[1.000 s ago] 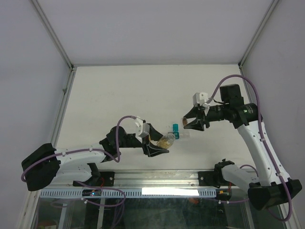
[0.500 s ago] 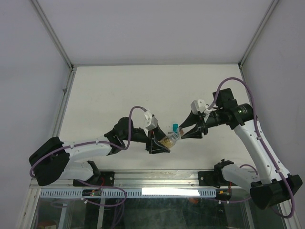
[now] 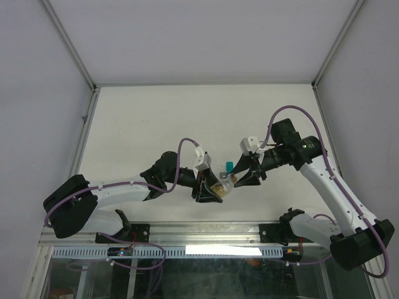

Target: Sort the pills into containers

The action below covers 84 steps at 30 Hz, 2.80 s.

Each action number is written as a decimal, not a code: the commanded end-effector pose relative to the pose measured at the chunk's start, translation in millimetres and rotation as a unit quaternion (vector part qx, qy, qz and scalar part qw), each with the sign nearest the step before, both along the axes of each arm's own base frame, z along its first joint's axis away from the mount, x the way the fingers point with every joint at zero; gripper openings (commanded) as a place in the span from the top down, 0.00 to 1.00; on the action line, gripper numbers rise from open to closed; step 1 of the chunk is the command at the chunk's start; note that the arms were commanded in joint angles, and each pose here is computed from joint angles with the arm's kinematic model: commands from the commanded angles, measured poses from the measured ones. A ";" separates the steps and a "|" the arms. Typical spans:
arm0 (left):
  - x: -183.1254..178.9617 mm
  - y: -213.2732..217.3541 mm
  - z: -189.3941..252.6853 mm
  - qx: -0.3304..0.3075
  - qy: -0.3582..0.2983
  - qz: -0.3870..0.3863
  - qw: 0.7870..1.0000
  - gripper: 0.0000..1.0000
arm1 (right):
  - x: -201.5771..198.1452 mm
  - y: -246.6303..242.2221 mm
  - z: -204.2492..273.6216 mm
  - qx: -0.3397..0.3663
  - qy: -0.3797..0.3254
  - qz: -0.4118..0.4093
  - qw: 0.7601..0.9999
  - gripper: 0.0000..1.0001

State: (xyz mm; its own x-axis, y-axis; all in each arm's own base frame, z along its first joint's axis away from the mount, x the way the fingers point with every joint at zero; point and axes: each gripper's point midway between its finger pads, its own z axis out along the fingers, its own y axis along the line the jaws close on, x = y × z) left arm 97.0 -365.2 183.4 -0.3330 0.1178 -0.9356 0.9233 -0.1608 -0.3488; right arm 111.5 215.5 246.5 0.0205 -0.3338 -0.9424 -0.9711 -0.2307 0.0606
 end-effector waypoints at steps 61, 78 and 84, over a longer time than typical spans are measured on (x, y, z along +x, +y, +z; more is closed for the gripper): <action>94.4 -31.1 55.7 -0.019 -0.210 0.318 0.924 1.00 | 72.1 0.2 -47.8 -0.091 0.246 -0.226 0.938 0.77; 36.8 -35.7 7.7 0.008 -0.137 0.180 0.974 1.00 | 60.2 -31.5 28.7 -0.018 0.097 -0.188 0.977 0.05; -8.7 -30.4 20.9 -0.041 -0.112 0.066 0.991 1.00 | 17.4 -37.0 21.5 0.012 -0.065 -0.052 0.996 0.02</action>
State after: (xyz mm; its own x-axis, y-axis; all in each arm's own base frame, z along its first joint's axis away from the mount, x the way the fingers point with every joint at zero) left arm 127.0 -390.6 154.2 -0.1392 0.1567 -0.9778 0.9784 0.1740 -0.1114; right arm 170.3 180.0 261.6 -0.2260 -0.3592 -0.9055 -0.9732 0.1231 0.1941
